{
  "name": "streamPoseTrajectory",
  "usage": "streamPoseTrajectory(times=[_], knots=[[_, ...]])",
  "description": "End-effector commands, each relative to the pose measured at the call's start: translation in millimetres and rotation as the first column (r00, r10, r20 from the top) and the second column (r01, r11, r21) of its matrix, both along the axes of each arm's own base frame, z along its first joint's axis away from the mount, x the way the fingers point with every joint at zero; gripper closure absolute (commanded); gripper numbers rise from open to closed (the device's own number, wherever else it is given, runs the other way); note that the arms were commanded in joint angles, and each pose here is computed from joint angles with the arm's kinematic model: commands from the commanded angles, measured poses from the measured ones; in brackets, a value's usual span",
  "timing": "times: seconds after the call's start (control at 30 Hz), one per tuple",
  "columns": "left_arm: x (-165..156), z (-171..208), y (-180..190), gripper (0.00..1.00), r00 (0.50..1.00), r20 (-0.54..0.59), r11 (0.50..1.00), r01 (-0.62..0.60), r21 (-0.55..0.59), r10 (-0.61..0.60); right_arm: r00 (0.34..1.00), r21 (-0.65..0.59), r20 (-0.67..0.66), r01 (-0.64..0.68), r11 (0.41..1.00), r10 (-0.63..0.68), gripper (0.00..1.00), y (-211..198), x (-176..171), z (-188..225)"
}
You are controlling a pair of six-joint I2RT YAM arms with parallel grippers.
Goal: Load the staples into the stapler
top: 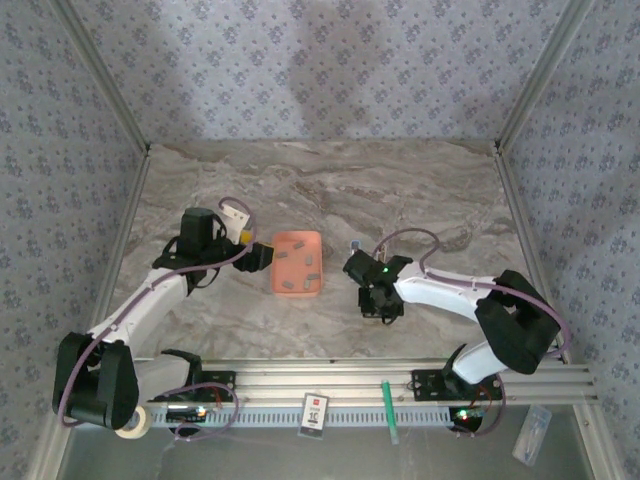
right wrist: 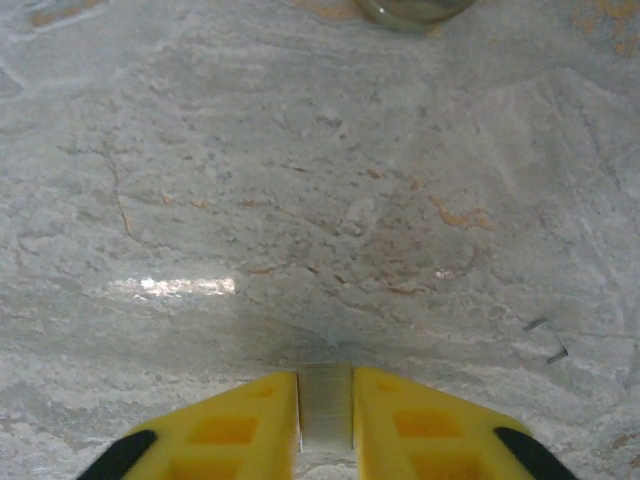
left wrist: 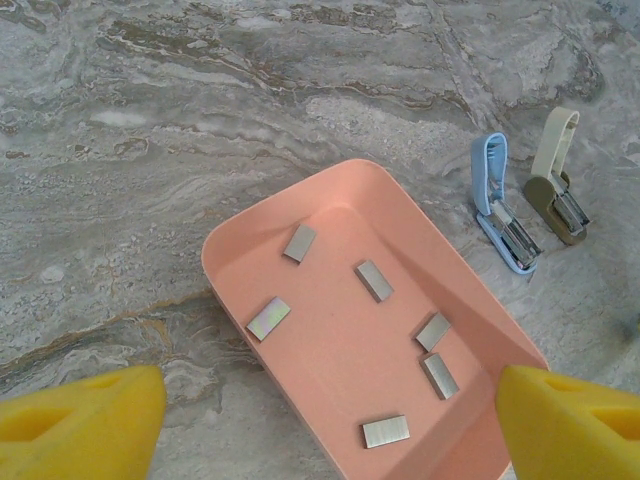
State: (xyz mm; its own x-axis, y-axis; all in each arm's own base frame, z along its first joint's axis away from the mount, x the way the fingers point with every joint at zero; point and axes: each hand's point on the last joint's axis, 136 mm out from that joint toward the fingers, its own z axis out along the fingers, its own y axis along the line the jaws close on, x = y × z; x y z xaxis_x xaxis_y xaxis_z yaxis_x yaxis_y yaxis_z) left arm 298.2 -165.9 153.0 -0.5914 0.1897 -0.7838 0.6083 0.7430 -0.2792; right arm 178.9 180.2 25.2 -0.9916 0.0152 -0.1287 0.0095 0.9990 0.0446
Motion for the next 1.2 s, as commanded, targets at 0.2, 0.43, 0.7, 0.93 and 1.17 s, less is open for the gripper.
streamPoseTrajectory(times=[0.2,0.43,0.7,0.93,1.17], knots=[[3,6,-3,0.14,0.999,0.031,1.000,0.011,0.005,-0.011,0.996,-0.041,-0.084,0.028,0.999,-0.031,0.66,-14,-12,19],[3,6,-3,0.14,0.999,0.031,1.000,0.012,0.006,-0.012,0.989,0.028,-0.134,0.075,0.997,-0.070,0.67,-11,-8,21],[3,7,-3,0.14,0.999,0.032,1.000,0.011,0.006,-0.012,0.986,0.060,-0.155,0.066,0.996,-0.056,0.70,-7,0,18],[3,7,-3,0.14,0.999,0.030,1.000,0.012,0.003,-0.012,0.987,0.059,-0.160,0.039,0.998,-0.029,0.70,-3,3,13],[3,7,-3,0.14,0.999,0.030,1.000,0.012,0.003,-0.012,0.986,0.037,-0.166,0.001,0.999,0.005,0.68,-3,6,5]])
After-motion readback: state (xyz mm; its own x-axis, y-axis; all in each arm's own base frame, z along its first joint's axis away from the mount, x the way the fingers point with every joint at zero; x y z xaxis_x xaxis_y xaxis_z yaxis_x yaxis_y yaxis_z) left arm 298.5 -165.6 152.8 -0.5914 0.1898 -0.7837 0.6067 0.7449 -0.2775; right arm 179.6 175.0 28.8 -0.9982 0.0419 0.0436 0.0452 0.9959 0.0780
